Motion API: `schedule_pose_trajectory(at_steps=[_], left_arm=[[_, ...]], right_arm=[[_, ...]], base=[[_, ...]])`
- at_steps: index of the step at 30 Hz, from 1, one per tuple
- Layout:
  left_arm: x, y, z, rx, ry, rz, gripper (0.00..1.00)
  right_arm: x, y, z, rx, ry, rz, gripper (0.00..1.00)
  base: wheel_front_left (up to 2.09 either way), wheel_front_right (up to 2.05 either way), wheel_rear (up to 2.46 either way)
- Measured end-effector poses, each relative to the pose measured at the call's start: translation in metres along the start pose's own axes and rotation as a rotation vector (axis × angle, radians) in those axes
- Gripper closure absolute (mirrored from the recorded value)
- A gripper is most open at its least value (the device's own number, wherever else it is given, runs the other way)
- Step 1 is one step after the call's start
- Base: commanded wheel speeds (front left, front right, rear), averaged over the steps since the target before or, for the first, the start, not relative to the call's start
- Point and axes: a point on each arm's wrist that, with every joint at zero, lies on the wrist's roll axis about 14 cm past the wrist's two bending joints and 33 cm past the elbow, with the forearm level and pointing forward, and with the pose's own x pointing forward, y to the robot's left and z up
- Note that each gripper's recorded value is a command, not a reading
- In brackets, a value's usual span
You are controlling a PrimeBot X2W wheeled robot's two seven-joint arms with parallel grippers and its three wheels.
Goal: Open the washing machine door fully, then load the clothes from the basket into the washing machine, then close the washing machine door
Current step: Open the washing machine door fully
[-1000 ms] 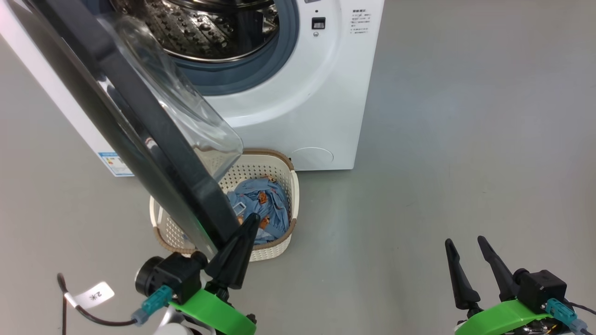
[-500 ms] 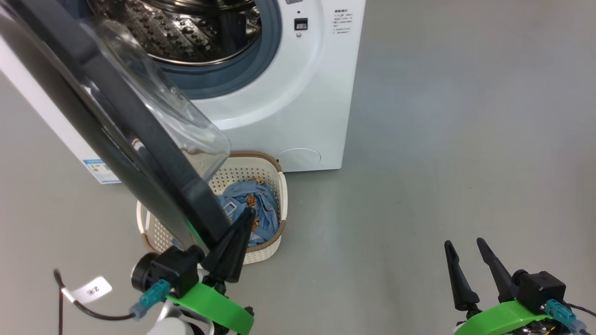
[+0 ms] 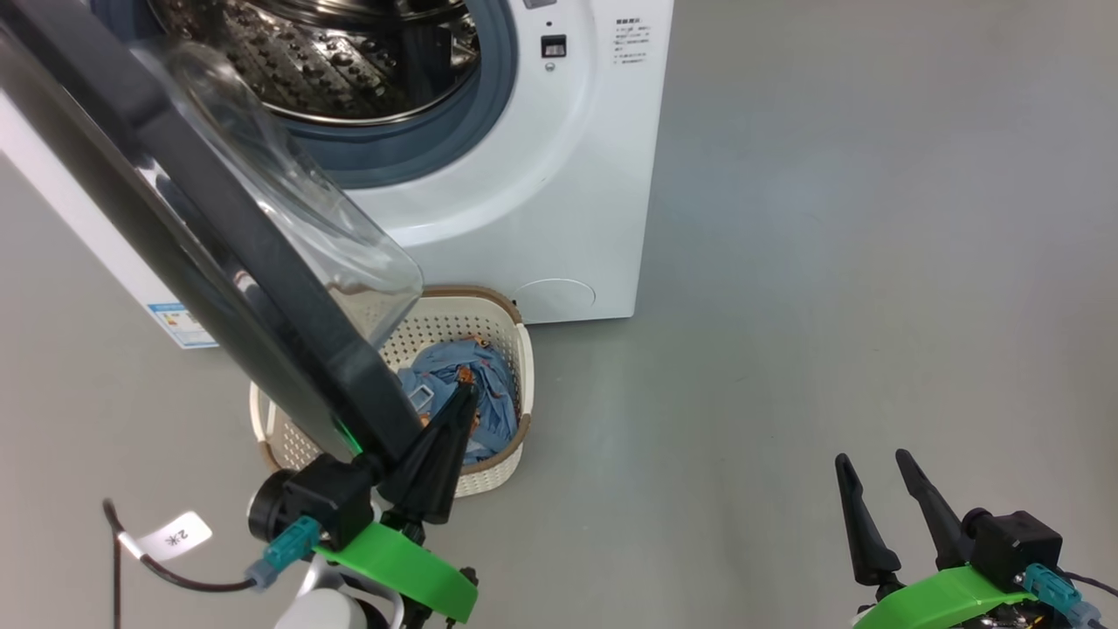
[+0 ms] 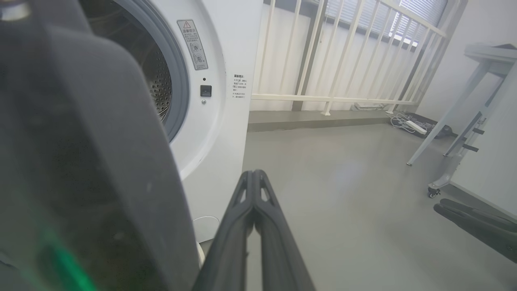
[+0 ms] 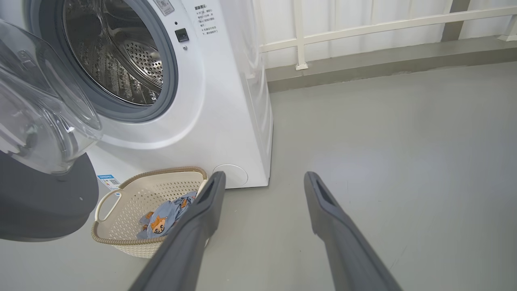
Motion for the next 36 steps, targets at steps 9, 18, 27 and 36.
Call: schedule_pose_trajectory(at_steps=[9,18,27,36], left_arm=[[-0.014,0.015,0.002,-0.002,-0.003,0.063,1.00],[-0.031,0.033,0.001,0.004,0.004,0.129,1.00],[-0.048,0.052,0.006,0.019,-0.008,0.208,1.00],[-0.064,0.066,0.012,0.035,-0.018,0.278,1.00]], right_arm=[[0.007,0.014,-0.002,0.003,0.004,0.042,0.00],[0.013,0.026,-0.005,0.006,0.014,0.076,0.00],[0.018,0.035,-0.010,0.009,0.025,0.101,0.00],[0.025,0.050,-0.014,0.013,0.035,0.143,0.00]], base=[[0.00,0.00,0.00],[0.00,0.00,0.00],[0.00,0.00,0.00],[0.00,0.00,0.00]])
